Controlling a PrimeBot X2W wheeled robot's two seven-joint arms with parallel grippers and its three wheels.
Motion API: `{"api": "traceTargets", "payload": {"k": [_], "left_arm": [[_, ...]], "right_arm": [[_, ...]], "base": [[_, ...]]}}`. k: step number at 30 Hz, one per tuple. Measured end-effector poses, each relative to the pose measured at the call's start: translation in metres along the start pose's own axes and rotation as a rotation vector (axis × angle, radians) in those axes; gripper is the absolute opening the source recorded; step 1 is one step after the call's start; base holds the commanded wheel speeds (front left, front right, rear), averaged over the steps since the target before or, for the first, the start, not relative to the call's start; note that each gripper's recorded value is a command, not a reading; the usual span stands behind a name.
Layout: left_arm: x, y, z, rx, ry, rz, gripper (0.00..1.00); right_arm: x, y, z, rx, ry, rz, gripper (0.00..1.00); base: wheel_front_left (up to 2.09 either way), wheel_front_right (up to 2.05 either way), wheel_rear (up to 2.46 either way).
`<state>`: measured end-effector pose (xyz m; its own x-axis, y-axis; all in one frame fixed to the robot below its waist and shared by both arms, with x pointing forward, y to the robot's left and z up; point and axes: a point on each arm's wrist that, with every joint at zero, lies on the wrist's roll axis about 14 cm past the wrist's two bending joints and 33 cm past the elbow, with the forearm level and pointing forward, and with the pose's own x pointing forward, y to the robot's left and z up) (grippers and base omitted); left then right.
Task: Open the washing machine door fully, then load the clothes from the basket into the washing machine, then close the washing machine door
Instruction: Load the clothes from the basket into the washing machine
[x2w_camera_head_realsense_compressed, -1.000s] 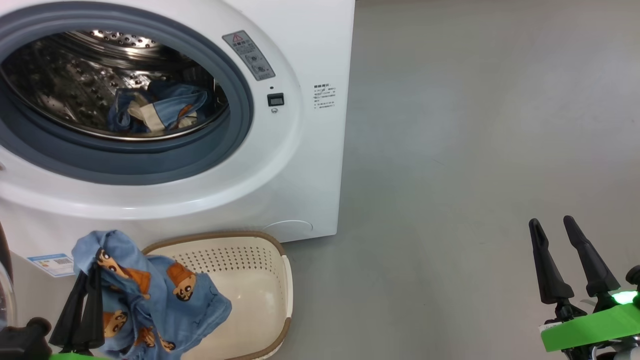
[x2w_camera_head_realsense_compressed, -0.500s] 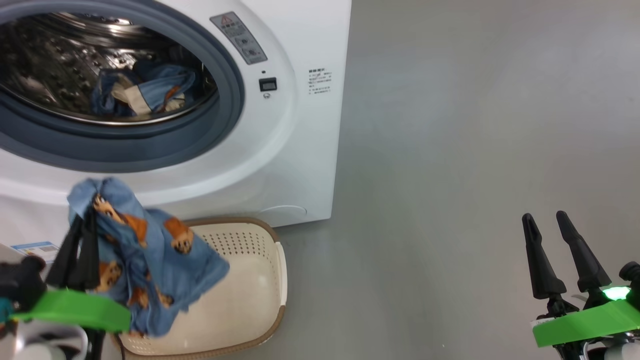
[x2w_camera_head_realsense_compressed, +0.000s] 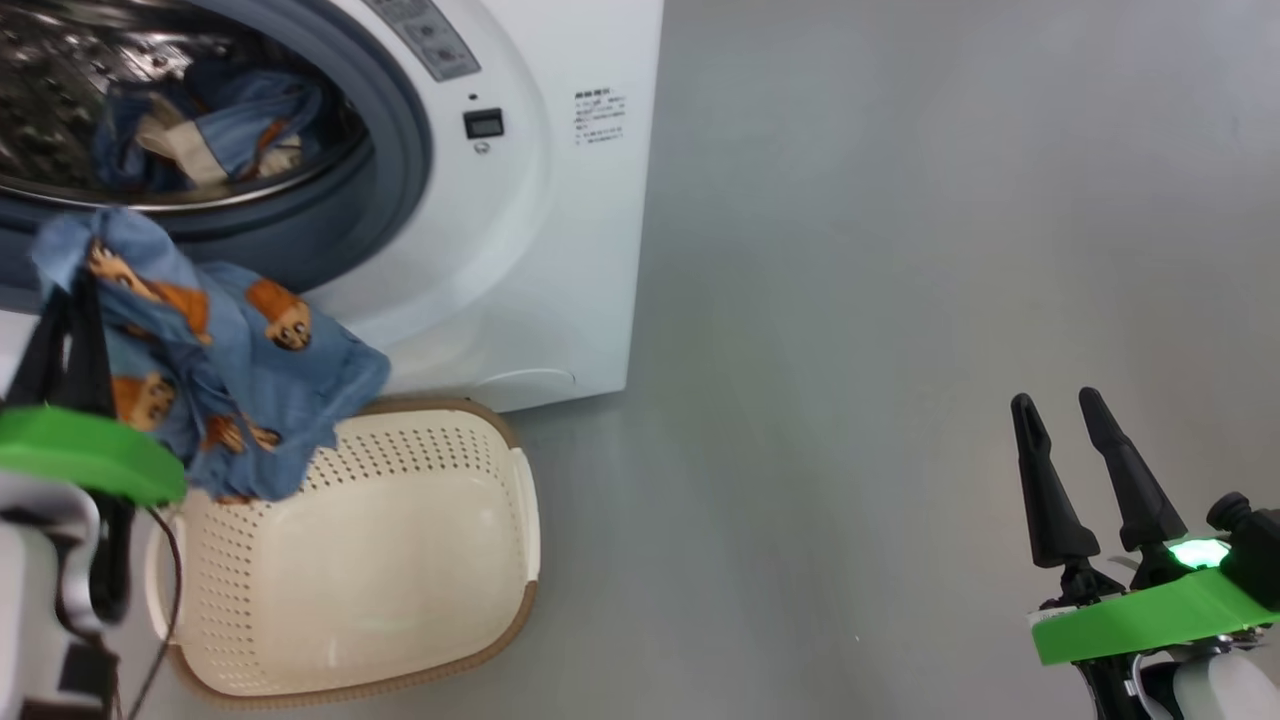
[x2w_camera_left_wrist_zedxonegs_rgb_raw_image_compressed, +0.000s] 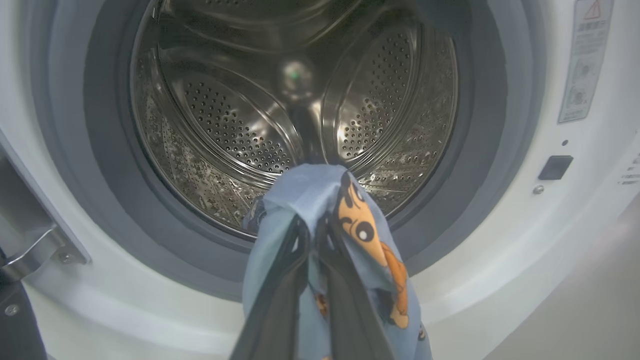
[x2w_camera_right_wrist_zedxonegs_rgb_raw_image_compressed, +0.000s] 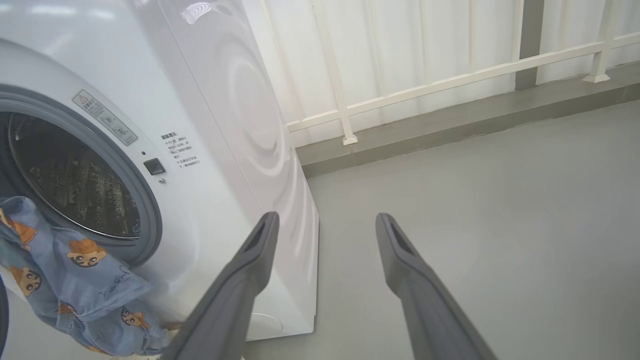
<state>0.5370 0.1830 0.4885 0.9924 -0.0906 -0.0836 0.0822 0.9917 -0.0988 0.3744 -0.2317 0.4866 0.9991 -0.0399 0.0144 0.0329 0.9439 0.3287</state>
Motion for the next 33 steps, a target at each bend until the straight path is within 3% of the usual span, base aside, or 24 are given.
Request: {"api": "traceTargets", "payload": {"k": [33], "left_arm": [[0.154,-0.002,-0.039,0.046,0.196,0.033,0.00]], "right_arm": [[0.019,-0.016,-0.037,-0.013,0.098,-0.068,1.00]], "base": [[0.00,0.00,0.00]]}}
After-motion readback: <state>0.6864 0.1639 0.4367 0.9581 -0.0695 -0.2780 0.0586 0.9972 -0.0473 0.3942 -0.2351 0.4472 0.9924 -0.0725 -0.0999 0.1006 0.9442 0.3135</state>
